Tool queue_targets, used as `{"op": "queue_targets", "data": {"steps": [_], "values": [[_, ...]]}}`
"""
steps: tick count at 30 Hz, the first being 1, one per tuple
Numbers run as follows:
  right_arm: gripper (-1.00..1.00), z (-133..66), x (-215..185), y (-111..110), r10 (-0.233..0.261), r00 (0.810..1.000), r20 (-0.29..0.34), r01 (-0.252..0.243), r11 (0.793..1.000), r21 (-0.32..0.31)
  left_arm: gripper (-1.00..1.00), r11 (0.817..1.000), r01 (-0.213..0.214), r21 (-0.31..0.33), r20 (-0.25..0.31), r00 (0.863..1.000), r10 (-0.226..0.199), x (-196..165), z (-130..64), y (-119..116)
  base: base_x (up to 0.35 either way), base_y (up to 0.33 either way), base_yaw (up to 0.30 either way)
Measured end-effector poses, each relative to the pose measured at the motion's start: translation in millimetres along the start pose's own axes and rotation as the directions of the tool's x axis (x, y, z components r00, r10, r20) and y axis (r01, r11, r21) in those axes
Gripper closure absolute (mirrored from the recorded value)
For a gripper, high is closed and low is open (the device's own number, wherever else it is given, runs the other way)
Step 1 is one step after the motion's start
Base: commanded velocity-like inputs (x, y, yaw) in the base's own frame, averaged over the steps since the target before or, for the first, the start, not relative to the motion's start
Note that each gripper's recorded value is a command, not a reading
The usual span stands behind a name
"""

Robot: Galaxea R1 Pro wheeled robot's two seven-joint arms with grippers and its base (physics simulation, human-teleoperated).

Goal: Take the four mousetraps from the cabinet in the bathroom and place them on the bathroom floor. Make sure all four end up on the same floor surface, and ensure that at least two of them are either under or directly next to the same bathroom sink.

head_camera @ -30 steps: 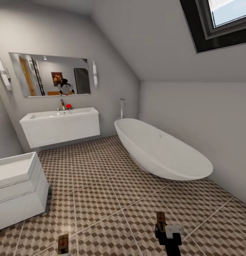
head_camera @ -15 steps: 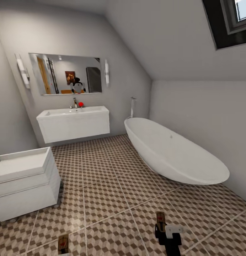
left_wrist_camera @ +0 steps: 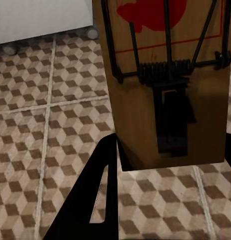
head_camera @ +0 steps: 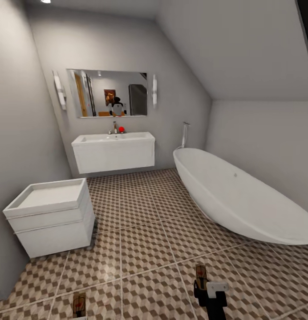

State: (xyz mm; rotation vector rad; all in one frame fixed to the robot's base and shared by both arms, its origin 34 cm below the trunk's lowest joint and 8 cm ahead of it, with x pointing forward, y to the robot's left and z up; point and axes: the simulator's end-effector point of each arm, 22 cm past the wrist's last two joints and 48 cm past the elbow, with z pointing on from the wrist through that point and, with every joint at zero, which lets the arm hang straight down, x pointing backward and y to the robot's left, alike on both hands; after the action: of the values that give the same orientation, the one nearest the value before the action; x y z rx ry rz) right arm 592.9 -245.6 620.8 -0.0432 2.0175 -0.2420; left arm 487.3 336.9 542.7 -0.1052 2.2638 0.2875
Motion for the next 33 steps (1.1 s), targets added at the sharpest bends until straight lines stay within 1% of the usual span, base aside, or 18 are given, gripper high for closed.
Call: {"op": "queue_targets", "data": {"steps": [14,18,19,21,23,24,26,27,30,33], "values": [[1.0,-0.2,0.4,1.1,0.001,1.0,-0.001,-0.001,1.0,-0.001,1.0,1.0,0.0,0.0,0.0,1.0,0.0,0.2,0.0,0.2,0.0,0.0,0.274],[1.0,-0.6,3.3,1.1,-0.001,1.0,-0.01,0.001,1.0,-0.003,1.0,1.0,0.0,0.0,-0.001,1.0,0.0,0.4,0.1,0.1,0.0,0.0,0.064],[1.0,-1.8,7.5,1.1,-0.003,1.0,-0.02,0.003,1.0,-0.005,1.0,1.0,0.0,0.0,-0.001,1.0,0.0,0.4,0.1,0.2,0.0,0.0,0.02],[1.0,-8.1,26.7,1.4,-0.013,0.998,-0.063,0.013,1.0,-0.009,1.0,1.0,0.0,0.0,-0.001,1.0,0.0,0.4,0.1,0.2,0.0,0.0,0.01],[1.0,-20.7,59.6,-0.7,-0.035,0.99,-0.136,0.033,0.999,-0.017,1.0,1.0,0.0,0.0,-0.001,1.0,0.0,0.4,0.1,0.2,0.0,0.0,0.004],[1.0,-23.7,66.7,-1.0,-0.041,0.987,-0.152,0.038,0.999,-0.019,1.0,1.0,0.0,0.0,-0.001,1.0,0.0,0.4,0.1,0.2,0.0,0.0,0.002],[1.0,-36.9,93.5,-2.4,-0.058,0.975,-0.215,0.053,0.998,-0.027,1.0,1.0,0.0,0.0,-0.001,1.0,0.0,0.4,0.1,0.2,0.0,0.0,0.001],[1.0,-42.0,102.3,-1.9,-0.064,0.97,-0.236,0.058,0.998,-0.031,1.0,1.0,0.0,0.0,-0.001,1.0,0.0,0.4,0.1,0.2,0.0,0.0,0.0],[1.0,-48.3,112.0,1.1,-0.071,0.963,-0.26,0.063,0.997,-0.04,1.0,1.0,0.0,0.0,-0.001,1.0,0.0,0.4,0.1,0.2,0.0,0.0,0.0],[1.0,-49.9,114.0,2.5,-0.07,0.962,-0.265,0.061,0.997,-0.042,1.0,1.0,0.0,0.0,-0.001,1.0,0.0,0.4,0.1,0.2,0.0,0.0,0.0]]}}
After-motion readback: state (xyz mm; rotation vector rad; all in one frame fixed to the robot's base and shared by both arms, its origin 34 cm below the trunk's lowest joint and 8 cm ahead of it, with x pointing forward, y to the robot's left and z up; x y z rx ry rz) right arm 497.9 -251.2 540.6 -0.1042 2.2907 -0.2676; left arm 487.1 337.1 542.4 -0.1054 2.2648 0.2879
